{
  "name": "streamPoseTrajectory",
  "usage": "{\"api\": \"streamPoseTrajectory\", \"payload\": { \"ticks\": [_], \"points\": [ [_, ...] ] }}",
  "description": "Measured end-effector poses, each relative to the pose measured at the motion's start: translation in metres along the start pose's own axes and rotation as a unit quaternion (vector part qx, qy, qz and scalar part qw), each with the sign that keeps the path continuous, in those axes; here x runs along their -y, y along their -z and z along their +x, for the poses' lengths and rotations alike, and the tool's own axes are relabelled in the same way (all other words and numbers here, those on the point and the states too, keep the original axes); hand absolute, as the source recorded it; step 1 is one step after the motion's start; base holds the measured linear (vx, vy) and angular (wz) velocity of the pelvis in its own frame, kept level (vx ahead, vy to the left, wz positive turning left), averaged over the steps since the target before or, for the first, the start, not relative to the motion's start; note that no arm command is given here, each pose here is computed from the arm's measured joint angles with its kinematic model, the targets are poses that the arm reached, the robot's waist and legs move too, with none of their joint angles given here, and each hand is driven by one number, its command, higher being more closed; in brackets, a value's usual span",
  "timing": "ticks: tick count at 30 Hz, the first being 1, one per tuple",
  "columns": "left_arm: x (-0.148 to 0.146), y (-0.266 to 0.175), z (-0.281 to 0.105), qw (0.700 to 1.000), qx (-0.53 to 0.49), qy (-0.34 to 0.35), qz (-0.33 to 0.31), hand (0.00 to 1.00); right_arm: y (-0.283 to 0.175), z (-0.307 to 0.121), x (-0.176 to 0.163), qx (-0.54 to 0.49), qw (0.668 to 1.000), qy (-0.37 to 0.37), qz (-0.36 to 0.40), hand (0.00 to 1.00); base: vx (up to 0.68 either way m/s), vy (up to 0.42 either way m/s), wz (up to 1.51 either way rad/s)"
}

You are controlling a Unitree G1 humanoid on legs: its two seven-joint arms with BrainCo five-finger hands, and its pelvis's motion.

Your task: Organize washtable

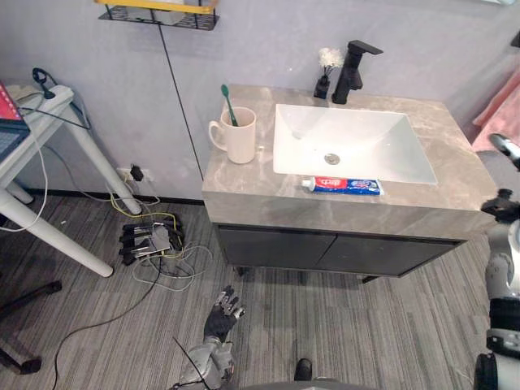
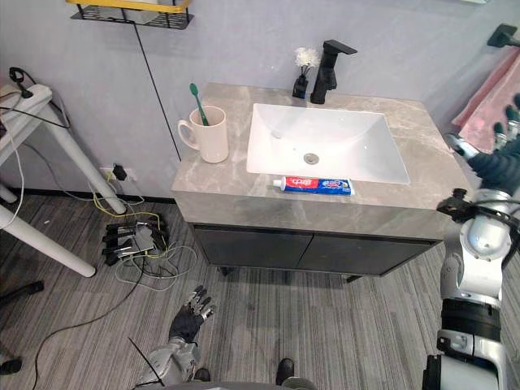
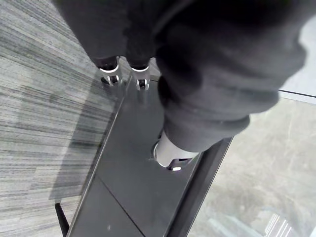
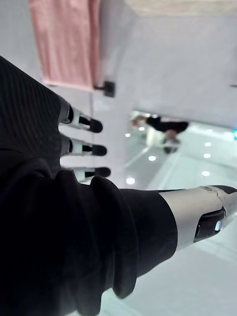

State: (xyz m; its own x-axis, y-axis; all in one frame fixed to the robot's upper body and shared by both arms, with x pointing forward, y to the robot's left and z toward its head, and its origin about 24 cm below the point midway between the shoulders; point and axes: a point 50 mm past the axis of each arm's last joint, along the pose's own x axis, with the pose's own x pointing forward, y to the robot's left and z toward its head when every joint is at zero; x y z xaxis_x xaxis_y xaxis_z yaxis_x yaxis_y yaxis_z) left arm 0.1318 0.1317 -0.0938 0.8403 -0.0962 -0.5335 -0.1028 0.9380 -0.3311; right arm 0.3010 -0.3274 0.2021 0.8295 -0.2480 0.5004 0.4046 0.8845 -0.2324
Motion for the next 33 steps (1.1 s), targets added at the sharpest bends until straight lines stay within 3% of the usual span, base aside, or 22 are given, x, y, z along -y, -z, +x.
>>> {"api": "streamPoseTrajectory", "payload": {
  "ticks": [6,13,33],
  "points": [
    [0.004,0.009,-0.007,1.0,-0.014,0.025,0.0,0.0,0.003,0.02,-0.003,-0.032,0.994,-0.083,-0.063,0.0,0.01,0.004,0.15],
    [0.006,0.003,-0.007,0.999,0.0,0.048,0.005,0.0,0.024,0.012,-0.015,-0.088,0.979,-0.162,-0.086,0.0,0.0,0.035,0.1],
    [0.01,-0.007,-0.004,0.997,0.018,0.068,0.009,0.0,0.025,0.004,-0.041,-0.089,0.96,-0.245,-0.105,0.0,-0.03,0.011,0.02]
  ]
}}
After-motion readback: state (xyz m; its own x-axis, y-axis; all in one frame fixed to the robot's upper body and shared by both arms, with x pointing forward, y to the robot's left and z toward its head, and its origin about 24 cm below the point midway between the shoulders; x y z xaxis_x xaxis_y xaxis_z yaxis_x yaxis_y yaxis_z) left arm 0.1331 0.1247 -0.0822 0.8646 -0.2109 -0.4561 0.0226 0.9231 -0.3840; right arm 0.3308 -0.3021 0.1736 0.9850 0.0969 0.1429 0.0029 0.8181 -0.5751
